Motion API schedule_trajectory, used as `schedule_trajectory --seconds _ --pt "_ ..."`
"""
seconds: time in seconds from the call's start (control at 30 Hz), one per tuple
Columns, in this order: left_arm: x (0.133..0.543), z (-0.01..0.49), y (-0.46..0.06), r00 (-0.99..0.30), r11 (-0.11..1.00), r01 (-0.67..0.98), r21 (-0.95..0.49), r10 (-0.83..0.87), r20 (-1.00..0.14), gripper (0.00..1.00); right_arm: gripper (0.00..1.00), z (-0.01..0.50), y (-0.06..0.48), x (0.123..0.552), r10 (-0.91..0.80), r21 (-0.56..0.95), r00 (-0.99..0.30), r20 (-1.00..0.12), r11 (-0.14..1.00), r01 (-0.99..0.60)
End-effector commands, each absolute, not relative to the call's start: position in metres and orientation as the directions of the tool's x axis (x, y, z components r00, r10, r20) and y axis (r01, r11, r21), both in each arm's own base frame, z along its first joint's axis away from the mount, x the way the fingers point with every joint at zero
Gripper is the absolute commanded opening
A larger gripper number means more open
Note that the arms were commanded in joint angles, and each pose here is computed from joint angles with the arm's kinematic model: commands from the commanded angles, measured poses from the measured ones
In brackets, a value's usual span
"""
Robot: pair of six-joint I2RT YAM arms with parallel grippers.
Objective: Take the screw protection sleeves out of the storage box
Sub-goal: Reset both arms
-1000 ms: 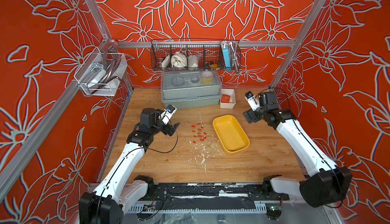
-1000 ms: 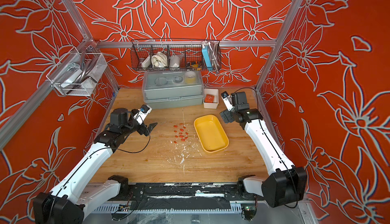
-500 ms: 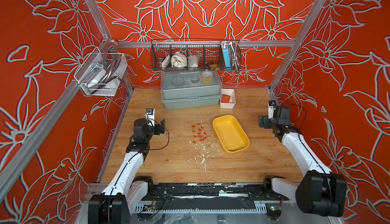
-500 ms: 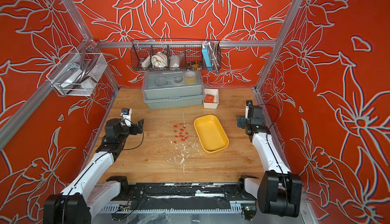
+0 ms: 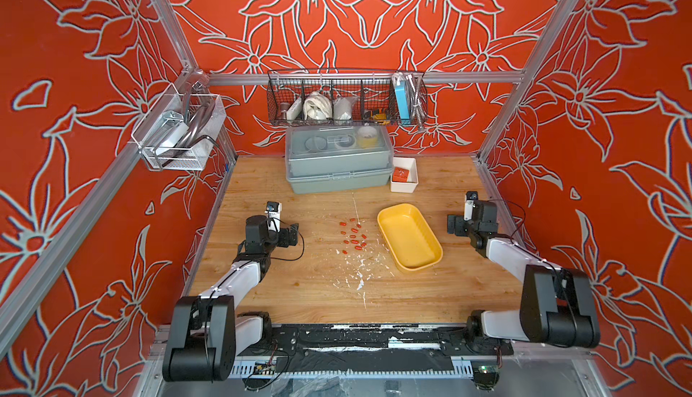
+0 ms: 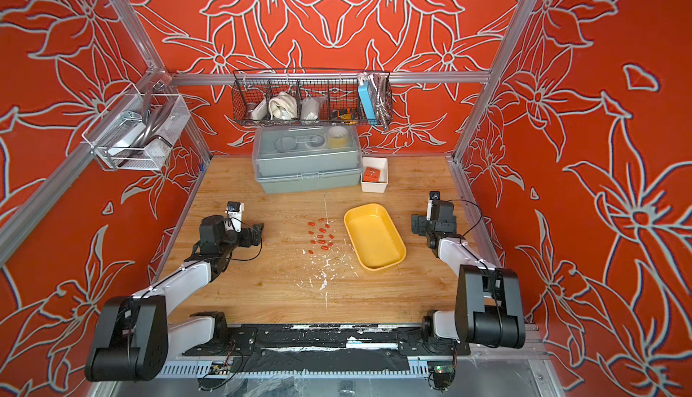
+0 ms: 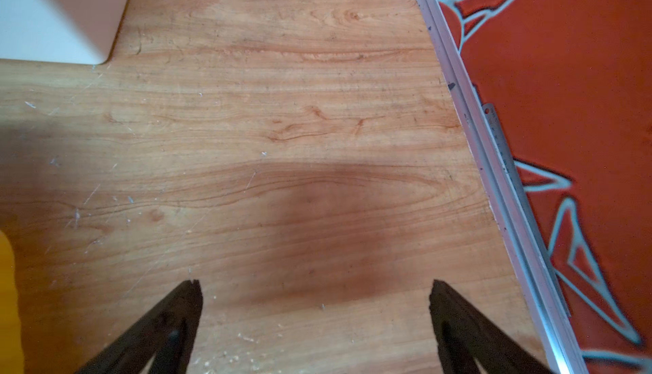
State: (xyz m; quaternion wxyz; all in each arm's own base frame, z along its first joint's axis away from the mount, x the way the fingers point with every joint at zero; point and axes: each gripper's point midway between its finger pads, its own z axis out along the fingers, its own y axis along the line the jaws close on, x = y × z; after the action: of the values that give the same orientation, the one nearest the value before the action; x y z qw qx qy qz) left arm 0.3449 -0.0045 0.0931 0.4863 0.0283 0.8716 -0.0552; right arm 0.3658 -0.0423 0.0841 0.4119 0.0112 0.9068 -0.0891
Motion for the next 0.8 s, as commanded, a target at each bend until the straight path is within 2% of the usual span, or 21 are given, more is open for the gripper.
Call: schedule_trajectory --seconds 0.0,0.23,0.47,0.63,0.77 --pt "0.359 0.104 -0.010 -0.481 0.986 0.138 -0.088 -0.011 -0.877 0.98 0.99 0.094 -0.029 0.377 -0.079 -0.142 -0.570 -0.818 0.988 0.067" --pt "0.364 0.095 -0.016 -0.418 0.978 0.157 -0.134 -0.057 -0.906 0.98 0.99 0.111 -0.004 0.376 -0.129 -0.146 -0.407 -0.904 0.989 0.011" --pt "0.359 0.089 -0.020 -0.365 0.975 0.183 -0.127 -0.053 -0.930 0.98 0.99 0.100 -0.005 0.375 -0.136 -0.164 -0.399 -0.907 0.986 0.037" --pt "0.359 0.087 -0.018 -0.394 0.977 0.171 -0.129 -0.052 -0.918 0.98 0.99 0.096 -0.010 0.371 -0.123 -0.159 -0.362 -0.924 0.985 0.071" --pt "0.360 0.088 -0.018 -0.385 0.977 0.170 -0.129 -0.055 -0.921 0.98 0.99 0.095 -0.011 0.372 -0.116 -0.158 -0.383 -0.916 0.984 0.079"
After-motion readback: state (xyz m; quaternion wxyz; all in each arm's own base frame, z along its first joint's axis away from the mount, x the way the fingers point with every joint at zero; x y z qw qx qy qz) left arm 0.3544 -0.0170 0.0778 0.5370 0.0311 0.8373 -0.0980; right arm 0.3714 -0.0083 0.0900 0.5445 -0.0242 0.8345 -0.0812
